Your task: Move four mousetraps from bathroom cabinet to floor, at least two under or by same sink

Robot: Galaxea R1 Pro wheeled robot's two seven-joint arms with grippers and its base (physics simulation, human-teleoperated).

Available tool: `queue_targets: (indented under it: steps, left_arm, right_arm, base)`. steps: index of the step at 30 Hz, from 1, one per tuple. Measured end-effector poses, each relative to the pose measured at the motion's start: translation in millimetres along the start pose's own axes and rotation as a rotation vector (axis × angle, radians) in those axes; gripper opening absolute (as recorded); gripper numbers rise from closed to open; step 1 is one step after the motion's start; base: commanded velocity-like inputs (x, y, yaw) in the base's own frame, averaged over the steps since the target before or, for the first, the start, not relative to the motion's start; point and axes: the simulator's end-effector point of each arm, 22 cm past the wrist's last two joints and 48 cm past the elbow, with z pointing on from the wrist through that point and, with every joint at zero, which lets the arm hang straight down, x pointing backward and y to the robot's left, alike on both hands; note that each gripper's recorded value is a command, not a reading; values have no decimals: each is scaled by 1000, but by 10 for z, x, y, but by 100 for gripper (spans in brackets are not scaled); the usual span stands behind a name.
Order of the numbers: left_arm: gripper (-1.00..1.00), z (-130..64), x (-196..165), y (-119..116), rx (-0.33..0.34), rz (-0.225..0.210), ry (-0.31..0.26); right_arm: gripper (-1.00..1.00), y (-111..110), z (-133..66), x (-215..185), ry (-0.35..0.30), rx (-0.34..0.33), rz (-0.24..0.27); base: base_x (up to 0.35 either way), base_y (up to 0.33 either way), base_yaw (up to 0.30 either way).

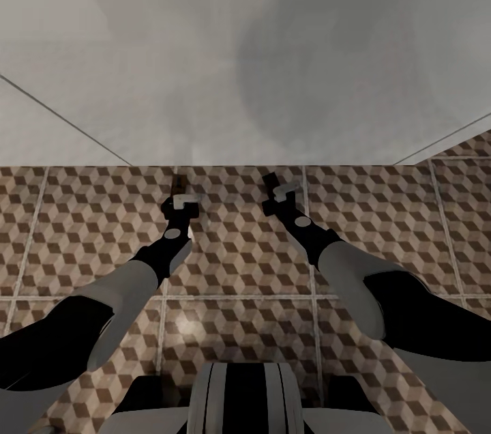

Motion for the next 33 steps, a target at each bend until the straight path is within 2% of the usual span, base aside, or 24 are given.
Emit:
queue_targets:
  steps: [27,28,33]
  left_arm:
    - [-100,-17,48,-10,1,1,8]
    - [100,-17,48,-10,1,1,8]
    - [100,-17,47,-8,0,5,8]
  right_arm:
    - [-100,0,-1,6,2,0,1]
    - [-100,0,-1,6,2,0,1]
    - [-100,1,-2,9,2,0,1]
  base:
    - [0,0,0]
    - [0,0,0]
    - [0,0,0]
